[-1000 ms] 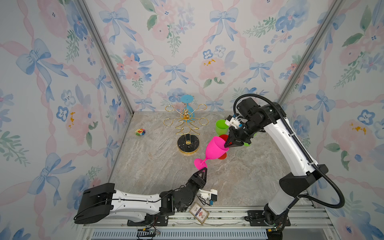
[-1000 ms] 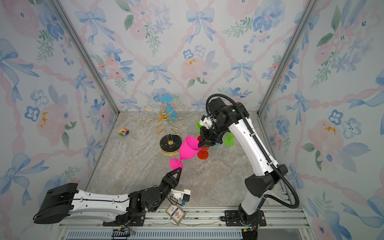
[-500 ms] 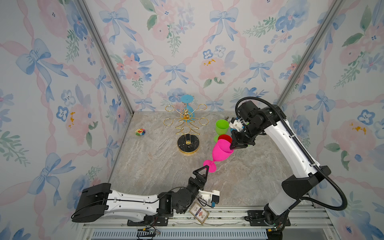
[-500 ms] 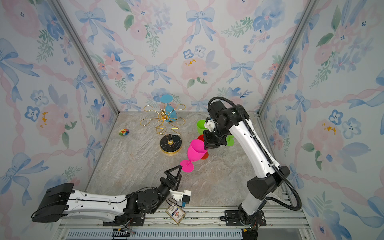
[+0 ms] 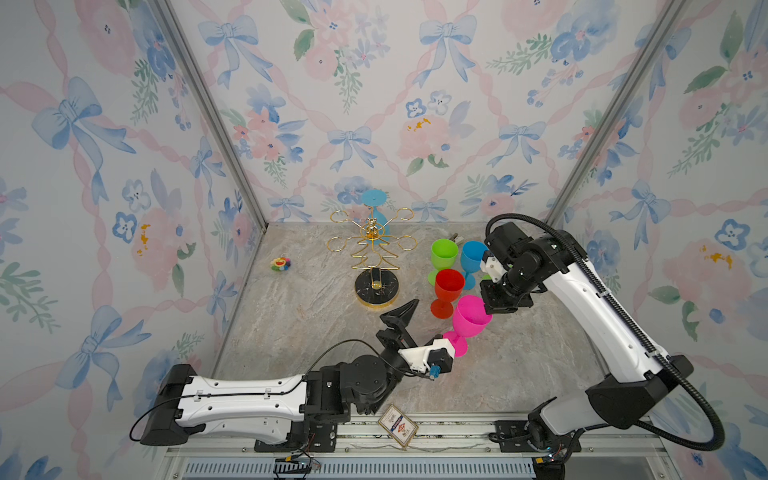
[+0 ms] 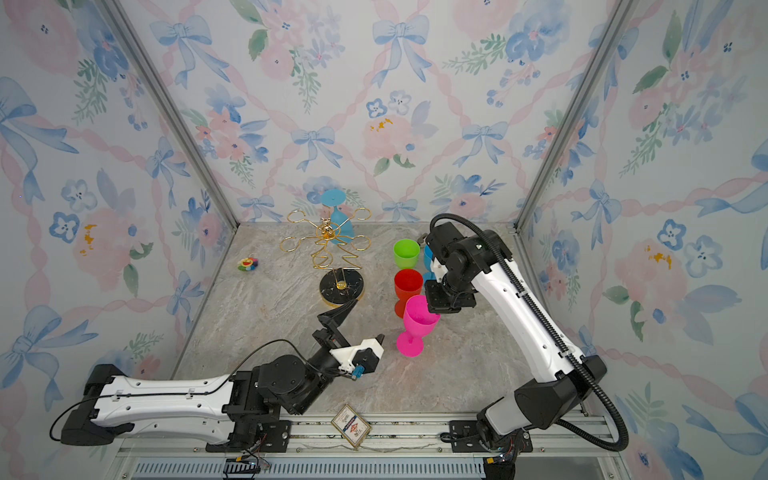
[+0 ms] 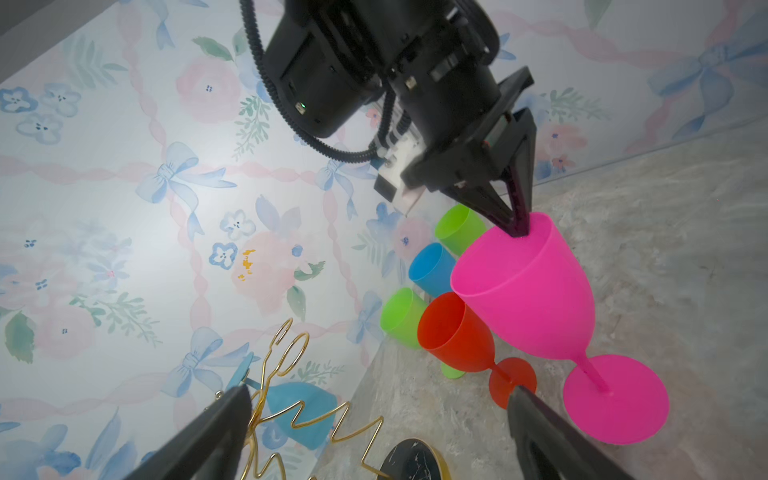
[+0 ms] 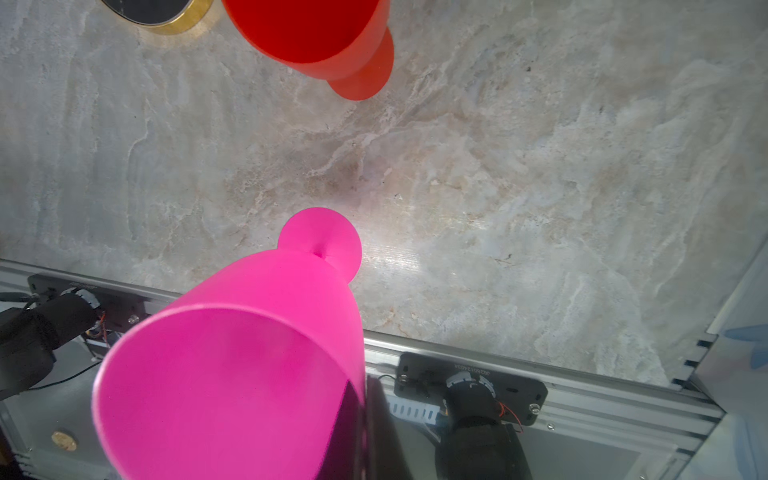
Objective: Take the wine glass off the wine glass rack
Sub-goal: 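Lower the pink glass upright beside the red glass while left moves toward the rack, then open the right gripper to release the pink glass on the table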
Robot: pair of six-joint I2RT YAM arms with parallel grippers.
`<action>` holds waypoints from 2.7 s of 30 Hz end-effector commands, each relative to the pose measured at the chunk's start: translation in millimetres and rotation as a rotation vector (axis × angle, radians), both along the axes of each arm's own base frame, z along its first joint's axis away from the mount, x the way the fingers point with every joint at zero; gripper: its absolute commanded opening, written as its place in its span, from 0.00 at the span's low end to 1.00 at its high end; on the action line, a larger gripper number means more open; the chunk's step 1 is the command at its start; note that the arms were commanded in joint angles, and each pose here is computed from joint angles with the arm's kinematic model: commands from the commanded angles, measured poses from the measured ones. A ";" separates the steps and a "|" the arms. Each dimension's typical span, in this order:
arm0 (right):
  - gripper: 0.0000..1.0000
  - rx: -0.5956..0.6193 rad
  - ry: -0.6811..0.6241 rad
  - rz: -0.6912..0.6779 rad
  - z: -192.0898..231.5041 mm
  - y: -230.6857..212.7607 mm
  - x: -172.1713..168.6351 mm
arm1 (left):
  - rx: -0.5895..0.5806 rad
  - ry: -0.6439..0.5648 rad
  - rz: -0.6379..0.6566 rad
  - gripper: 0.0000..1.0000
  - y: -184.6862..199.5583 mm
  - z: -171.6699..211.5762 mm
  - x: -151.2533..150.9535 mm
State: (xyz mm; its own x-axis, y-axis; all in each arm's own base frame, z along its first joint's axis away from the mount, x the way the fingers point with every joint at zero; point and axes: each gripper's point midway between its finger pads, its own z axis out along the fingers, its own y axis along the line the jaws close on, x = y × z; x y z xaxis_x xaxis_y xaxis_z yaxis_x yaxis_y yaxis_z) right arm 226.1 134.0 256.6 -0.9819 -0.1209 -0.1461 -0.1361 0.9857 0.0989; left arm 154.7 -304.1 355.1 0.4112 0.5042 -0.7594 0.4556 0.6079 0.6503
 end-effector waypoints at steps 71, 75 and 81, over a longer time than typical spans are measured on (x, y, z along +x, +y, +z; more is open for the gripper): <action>0.02 -0.060 -0.096 -0.218 -82.0 -59.7 145.0 | -0.595 0.492 0.638 0.98 217.5 6.4 146.3; 0.02 -0.059 -0.090 -0.213 -82.8 -57.5 143.4 | -0.593 0.489 0.637 0.98 218.2 7.3 145.2; 0.13 -0.051 -0.101 -0.209 -78.1 -55.9 142.1 | -0.595 0.490 0.633 0.98 217.7 7.7 144.6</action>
